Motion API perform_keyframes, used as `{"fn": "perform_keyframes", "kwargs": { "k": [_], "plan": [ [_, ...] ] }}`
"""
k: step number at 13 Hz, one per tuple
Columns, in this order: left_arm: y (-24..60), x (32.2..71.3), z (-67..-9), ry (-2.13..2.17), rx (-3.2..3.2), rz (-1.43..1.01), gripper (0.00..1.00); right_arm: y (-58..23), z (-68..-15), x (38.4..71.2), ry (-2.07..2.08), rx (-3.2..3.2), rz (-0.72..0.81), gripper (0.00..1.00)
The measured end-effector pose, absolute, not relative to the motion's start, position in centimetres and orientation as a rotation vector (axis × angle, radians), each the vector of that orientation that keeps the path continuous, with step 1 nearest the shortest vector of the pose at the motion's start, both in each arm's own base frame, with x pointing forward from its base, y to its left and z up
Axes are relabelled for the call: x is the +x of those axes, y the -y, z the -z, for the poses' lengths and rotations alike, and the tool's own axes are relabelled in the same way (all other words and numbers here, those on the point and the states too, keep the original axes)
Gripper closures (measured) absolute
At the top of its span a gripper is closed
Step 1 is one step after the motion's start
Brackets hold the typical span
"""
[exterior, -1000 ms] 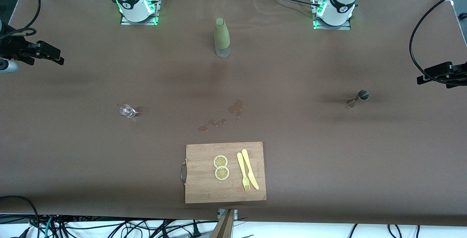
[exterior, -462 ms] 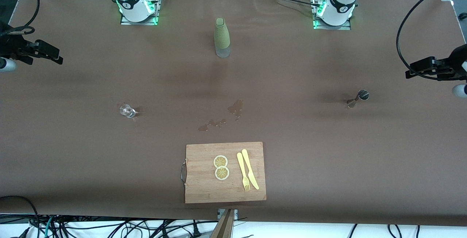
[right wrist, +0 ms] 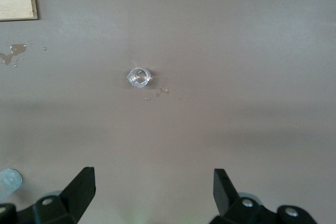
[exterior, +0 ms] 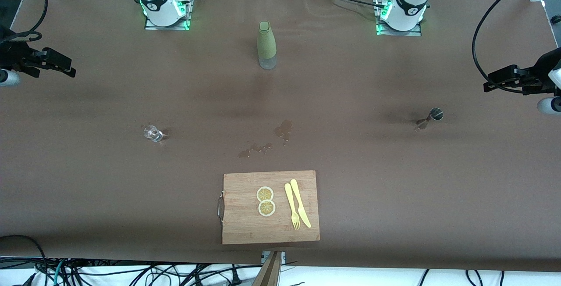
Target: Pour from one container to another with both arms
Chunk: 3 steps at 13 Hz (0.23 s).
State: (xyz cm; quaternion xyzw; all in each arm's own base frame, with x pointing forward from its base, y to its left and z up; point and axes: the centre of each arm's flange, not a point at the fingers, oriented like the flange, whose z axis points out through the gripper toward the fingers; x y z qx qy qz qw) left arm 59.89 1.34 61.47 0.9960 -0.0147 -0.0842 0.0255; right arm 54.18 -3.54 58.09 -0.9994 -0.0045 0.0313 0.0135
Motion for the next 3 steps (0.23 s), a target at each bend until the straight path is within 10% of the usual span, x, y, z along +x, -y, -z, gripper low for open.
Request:
{"fn": "perform_keyframes", "kwargs": {
  "k": [3],
  "plan": [
    [-0.77,59.61,-61.84,0.063,3.077,0.261,0.0,3.54,-58.09,54.18,0.014,-3.113,-0.098,0.0]
  ]
}}
